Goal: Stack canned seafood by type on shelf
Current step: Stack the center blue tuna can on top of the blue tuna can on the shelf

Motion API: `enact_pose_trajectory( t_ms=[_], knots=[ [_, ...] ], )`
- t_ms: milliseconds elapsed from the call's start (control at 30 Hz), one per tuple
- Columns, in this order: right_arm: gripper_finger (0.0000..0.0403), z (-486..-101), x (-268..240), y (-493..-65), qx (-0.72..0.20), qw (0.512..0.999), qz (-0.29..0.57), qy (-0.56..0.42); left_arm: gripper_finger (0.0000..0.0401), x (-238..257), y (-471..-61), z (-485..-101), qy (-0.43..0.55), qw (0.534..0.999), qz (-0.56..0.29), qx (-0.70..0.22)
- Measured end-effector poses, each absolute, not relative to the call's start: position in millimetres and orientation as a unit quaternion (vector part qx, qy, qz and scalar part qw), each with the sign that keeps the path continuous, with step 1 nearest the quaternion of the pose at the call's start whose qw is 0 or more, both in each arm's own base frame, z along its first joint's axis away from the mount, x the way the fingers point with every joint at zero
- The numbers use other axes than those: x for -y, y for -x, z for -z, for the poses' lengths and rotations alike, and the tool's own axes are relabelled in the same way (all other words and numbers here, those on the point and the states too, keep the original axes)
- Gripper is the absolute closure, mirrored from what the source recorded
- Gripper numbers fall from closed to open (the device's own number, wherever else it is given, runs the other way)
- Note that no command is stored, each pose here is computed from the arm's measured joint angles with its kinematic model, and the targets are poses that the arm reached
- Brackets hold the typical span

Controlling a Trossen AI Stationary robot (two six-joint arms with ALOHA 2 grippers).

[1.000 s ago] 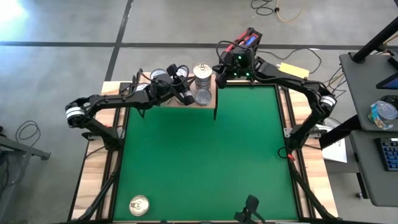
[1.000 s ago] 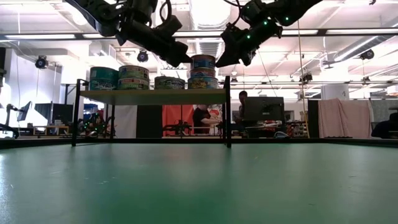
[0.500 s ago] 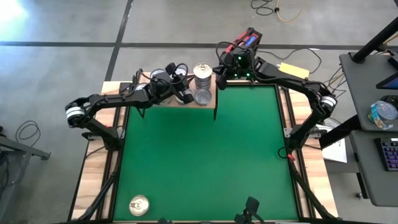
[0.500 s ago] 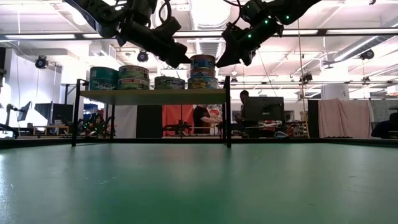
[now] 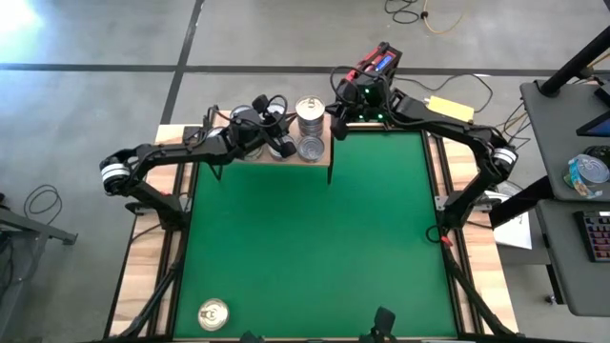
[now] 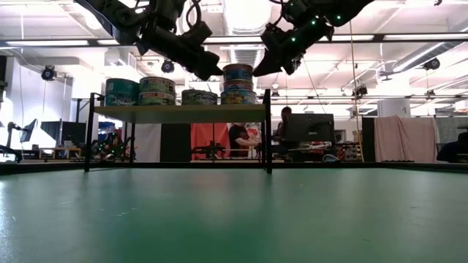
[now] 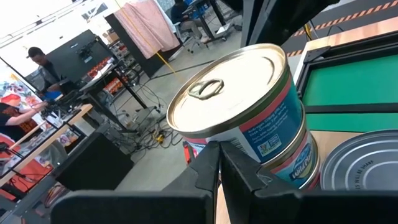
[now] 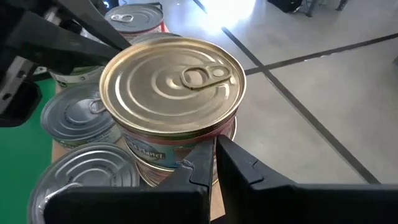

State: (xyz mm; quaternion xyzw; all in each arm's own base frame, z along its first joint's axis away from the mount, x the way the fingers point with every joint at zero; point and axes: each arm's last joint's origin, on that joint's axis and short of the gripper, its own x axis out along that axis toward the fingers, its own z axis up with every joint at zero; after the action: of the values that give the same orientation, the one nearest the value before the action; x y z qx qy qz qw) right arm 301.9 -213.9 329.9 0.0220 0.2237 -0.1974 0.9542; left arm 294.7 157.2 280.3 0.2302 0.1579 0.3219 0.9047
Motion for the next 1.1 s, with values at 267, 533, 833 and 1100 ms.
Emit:
enact_pose_trajectory(
  t_ms=[267,533,833,1100],
  knots=[
    [0.039,-335.1,208.5,-301.6,-0.216,0.957,0.194,-0.022,0.0401,-157.6,-294.4,-279.9,-0.228,0.904,-0.323,-0.159],
    [0.039,-333.7,208.1,-301.1,-0.223,0.955,0.194,-0.028,0.0401,-157.6,-294.4,-280.7,-0.229,0.905,-0.324,-0.156],
    [0.039,-332.2,205.7,-301.8,-0.23,0.954,0.191,-0.033,0.0401,-157.8,-294.7,-283.0,-0.23,0.905,-0.328,-0.144],
    [0.039,-331.8,205.5,-301.7,-0.232,0.953,0.19,-0.035,0.0401,-159.8,-293.7,-282.9,-0.227,0.905,-0.331,-0.144]
  ],
)
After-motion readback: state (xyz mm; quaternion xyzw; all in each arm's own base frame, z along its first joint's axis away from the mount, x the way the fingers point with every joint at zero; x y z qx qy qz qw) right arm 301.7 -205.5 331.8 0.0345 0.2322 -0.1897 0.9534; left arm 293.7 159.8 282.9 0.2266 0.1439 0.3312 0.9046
